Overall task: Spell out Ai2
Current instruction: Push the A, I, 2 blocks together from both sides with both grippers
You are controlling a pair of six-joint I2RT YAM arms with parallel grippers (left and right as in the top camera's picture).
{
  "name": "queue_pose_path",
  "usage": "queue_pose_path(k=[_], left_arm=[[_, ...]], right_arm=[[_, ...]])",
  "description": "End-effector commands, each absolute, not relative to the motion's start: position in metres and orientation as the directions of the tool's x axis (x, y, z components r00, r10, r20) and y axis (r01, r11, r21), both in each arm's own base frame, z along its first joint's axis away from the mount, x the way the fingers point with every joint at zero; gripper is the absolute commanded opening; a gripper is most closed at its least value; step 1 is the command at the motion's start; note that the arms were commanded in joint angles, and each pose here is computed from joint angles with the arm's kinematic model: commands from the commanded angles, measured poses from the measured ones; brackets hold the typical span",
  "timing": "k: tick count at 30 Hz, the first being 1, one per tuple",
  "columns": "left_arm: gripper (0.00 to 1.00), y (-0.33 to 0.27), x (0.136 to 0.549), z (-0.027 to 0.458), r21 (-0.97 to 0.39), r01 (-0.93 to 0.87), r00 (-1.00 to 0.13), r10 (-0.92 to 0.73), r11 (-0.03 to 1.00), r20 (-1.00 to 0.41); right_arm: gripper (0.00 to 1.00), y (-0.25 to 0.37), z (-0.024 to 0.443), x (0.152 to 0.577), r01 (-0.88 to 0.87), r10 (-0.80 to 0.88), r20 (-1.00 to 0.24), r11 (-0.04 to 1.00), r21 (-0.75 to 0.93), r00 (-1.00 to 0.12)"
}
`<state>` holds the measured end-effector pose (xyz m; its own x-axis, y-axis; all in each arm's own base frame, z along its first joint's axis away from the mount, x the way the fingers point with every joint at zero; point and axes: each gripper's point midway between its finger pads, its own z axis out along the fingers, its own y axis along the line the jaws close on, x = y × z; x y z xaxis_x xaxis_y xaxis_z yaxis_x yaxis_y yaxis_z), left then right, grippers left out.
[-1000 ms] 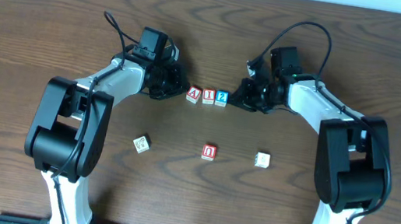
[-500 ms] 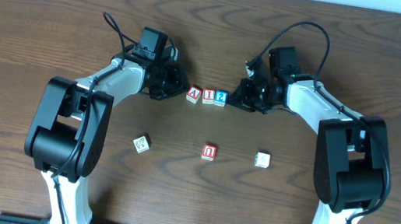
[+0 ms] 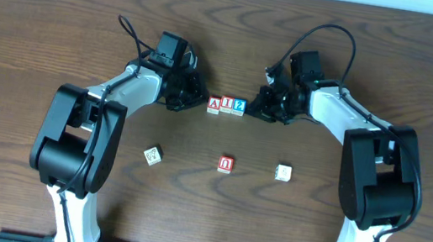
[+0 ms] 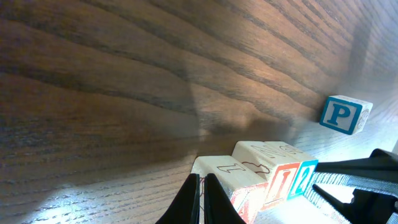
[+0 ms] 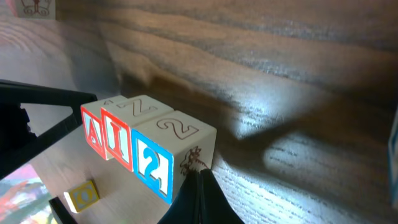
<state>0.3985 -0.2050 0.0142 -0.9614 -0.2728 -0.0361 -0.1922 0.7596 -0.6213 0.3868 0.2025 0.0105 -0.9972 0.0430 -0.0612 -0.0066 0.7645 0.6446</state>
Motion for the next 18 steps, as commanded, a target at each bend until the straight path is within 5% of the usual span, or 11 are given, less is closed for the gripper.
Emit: queue_pose_path(k=[1, 13, 18], left_arm=[[0.06, -0.207, 0.398, 0.013, -0.619, -0.204, -0.959, -0.281, 0.758, -0.027], [0.06, -0.194, 0.407, 0.009, -0.573, -0.207, -0.950, -0.303, 0.793, -0.076], [0.06, -0.186, 0.415, 0.041, -0.545, -0.096, -0.960, -0.222, 0.833, -0.171]], right_arm=[[0.01, 0.208, 0.008, 0.385, -0.001, 0.035, -0.042, 0.757, 0.653, -0.999], [0.01, 0.197, 0.013, 0.391, -0.015, 0.028, -0.056, 0.765, 0.644, -0.998], [0.01, 0.166, 0.039, 0.400, -0.068, -0.033, -0.081, 0.868, 0.492, -0.996]])
